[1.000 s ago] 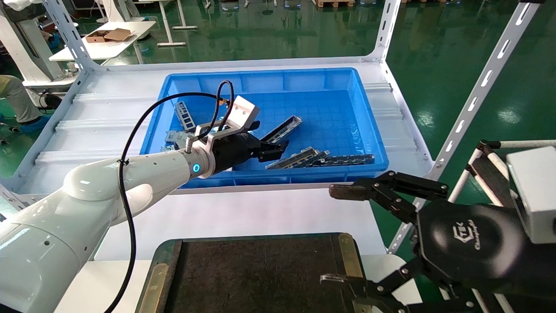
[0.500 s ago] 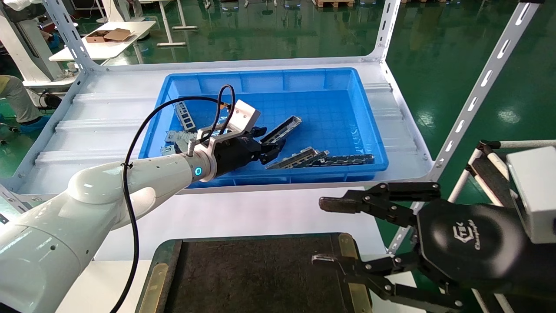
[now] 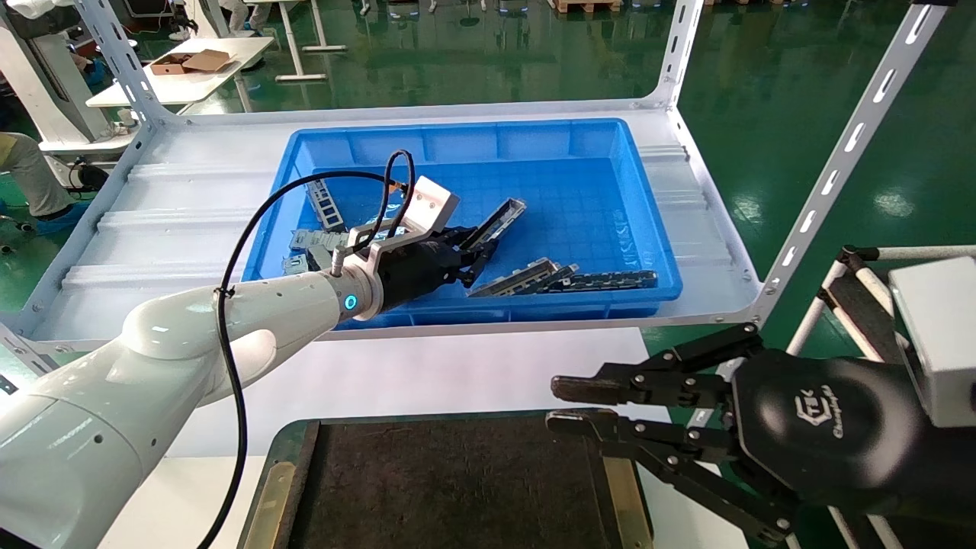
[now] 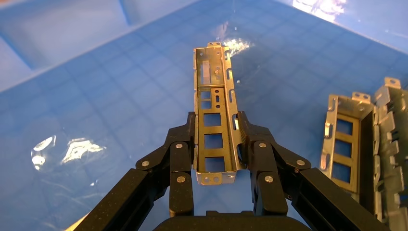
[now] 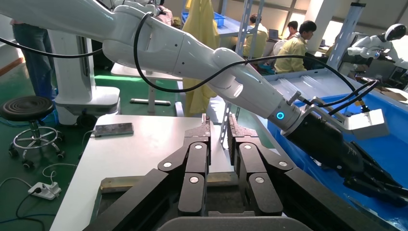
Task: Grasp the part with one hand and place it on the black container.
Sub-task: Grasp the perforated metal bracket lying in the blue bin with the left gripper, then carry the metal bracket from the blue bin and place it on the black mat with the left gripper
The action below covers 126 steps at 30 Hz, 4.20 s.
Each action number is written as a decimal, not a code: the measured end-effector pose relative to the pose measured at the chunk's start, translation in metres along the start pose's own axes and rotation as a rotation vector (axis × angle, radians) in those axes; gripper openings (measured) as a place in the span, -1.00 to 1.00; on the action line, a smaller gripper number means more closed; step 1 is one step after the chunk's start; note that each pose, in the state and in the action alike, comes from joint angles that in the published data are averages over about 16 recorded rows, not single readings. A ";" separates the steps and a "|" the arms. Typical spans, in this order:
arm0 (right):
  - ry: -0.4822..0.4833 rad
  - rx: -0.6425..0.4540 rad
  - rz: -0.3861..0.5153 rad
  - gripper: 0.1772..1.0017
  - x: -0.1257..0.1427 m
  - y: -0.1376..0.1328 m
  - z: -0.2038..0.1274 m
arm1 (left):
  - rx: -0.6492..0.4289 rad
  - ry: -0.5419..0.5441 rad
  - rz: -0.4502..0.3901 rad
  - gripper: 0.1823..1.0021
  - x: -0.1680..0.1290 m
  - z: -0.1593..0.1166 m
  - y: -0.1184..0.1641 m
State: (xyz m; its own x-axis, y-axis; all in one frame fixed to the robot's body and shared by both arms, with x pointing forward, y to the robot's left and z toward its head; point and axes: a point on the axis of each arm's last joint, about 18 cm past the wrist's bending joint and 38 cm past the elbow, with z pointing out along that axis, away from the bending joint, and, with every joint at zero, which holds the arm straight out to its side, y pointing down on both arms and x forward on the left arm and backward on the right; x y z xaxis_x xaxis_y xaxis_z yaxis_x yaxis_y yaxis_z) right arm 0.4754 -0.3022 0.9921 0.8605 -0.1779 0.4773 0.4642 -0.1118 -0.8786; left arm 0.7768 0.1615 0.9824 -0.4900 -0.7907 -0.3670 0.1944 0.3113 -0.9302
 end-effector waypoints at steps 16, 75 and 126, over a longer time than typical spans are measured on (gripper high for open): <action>0.000 0.000 0.000 -0.94 0.000 0.000 0.000 | 0.108 0.070 0.043 -0.57 -0.014 -0.018 -0.036; 0.000 0.000 0.000 -0.97 0.000 0.000 0.000 | -0.060 0.245 -0.383 -0.57 0.180 -0.129 0.167; 0.000 0.000 0.000 -0.97 0.000 0.000 0.000 | -0.222 -0.244 -0.602 -0.57 0.245 -0.056 0.217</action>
State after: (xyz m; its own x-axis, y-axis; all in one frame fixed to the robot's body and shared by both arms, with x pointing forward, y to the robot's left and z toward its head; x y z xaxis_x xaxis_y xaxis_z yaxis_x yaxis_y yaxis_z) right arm 0.4754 -0.3022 0.9921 0.8605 -0.1779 0.4773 0.4642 -0.1118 -0.8786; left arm 0.6513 0.0651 0.6910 -0.2479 -0.9479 0.2002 -0.2436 -0.1390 -0.9599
